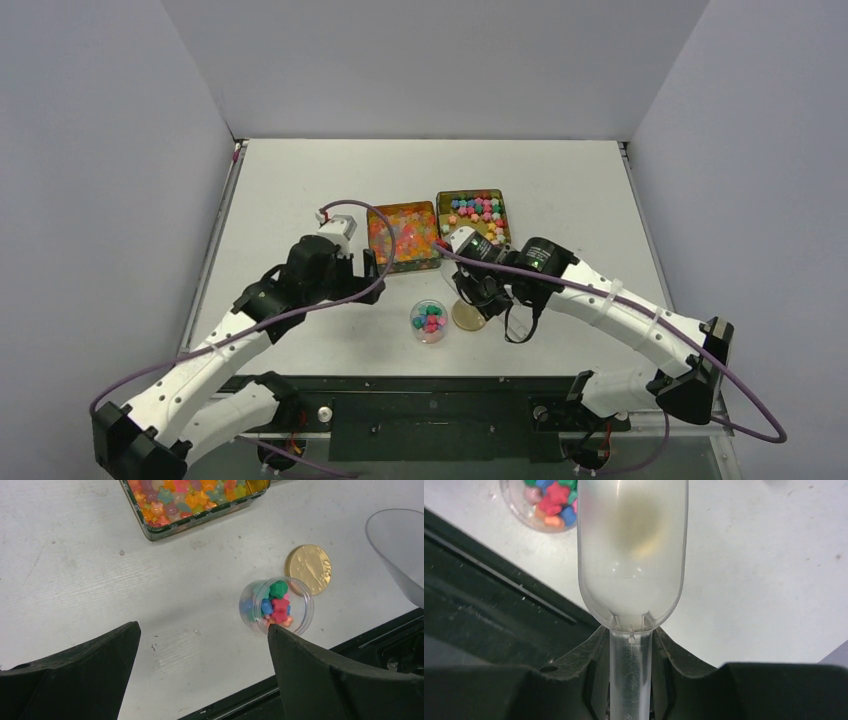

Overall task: Pack the candies
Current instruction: Place the fake candies in the packing bottle, then adjust the storage box at the center of the board.

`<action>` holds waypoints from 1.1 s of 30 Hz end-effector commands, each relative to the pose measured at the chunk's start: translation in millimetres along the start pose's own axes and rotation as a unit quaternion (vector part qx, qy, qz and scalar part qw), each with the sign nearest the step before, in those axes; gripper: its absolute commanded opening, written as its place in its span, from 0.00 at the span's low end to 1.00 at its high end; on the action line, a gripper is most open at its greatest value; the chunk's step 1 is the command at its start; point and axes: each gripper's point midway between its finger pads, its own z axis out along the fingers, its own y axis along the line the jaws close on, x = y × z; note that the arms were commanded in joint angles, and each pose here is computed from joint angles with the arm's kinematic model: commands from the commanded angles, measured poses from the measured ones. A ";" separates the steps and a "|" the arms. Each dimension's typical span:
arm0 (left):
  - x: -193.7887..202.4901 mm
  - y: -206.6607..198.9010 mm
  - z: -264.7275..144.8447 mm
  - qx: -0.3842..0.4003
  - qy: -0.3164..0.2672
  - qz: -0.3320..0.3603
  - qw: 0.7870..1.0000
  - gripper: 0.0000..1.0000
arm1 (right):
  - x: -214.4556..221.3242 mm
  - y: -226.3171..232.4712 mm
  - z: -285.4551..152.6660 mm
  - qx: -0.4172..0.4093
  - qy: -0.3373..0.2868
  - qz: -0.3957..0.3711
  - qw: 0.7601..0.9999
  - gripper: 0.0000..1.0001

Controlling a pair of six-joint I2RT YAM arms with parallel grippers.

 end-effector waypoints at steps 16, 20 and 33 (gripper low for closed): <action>-69.9 36.2 119.2 -0.052 0.046 -0.110 0.991 0.60 | -33.3 -62.1 -11.7 0.138 -0.260 0.107 0.950 0.00; -63.7 51.6 147.7 -0.072 0.081 -0.119 0.987 0.56 | -23.9 -62.5 -9.9 0.136 -0.255 0.102 0.952 0.00; -37.5 82.2 180.4 -0.130 0.150 -0.093 0.976 0.33 | -11.7 -58.9 -1.7 0.122 -0.253 0.097 0.955 0.00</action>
